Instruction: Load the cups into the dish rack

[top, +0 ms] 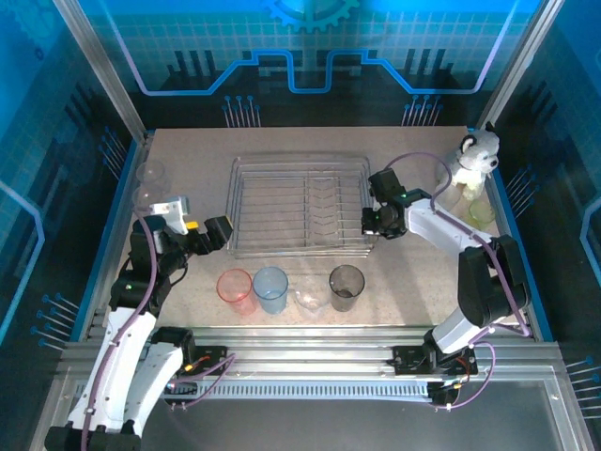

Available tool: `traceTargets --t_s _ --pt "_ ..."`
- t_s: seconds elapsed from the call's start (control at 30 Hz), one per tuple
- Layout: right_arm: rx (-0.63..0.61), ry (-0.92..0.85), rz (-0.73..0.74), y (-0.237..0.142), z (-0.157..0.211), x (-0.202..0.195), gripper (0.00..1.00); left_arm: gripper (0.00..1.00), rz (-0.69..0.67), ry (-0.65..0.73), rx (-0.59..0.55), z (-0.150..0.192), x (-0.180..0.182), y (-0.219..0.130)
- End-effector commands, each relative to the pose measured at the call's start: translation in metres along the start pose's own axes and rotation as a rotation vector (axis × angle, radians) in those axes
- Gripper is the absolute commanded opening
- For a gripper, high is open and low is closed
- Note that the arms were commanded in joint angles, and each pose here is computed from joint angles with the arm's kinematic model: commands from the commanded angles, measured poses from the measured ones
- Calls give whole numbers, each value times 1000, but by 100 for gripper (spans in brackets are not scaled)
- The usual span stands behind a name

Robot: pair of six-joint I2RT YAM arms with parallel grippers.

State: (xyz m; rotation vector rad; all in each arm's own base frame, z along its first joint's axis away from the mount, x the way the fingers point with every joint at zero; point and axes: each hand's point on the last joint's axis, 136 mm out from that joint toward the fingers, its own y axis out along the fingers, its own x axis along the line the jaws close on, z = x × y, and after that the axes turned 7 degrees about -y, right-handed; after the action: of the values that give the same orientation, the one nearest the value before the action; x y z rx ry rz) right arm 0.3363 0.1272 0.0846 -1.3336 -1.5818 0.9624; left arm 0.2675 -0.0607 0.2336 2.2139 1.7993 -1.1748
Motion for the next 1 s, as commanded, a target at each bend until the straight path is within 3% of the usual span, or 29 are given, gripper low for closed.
traceTargets --t_s 0.0,0.2,0.33,0.47,0.63,0.97 --pt "15 0 -9 -12 15 5 12 99 57 17 -4 -7 -17 -4" --pt "31 4 13 -39 33 2 43 99 69 42 12 -6 -23 -7" --pt "0 -8 17 -81 42 -1 56 99 85 69 25 -5 -29 -8" --pt "-44 -33 -60 -127 46 9 61 99 107 81 25 -5 -34 -8" --pt "-15 -72 -186 -159 67 34 63 99 135 75 27 -5 -39 -3" --pt "131 -192 -155 -156 115 61 68 99 187 92 40 -2 -52 9"
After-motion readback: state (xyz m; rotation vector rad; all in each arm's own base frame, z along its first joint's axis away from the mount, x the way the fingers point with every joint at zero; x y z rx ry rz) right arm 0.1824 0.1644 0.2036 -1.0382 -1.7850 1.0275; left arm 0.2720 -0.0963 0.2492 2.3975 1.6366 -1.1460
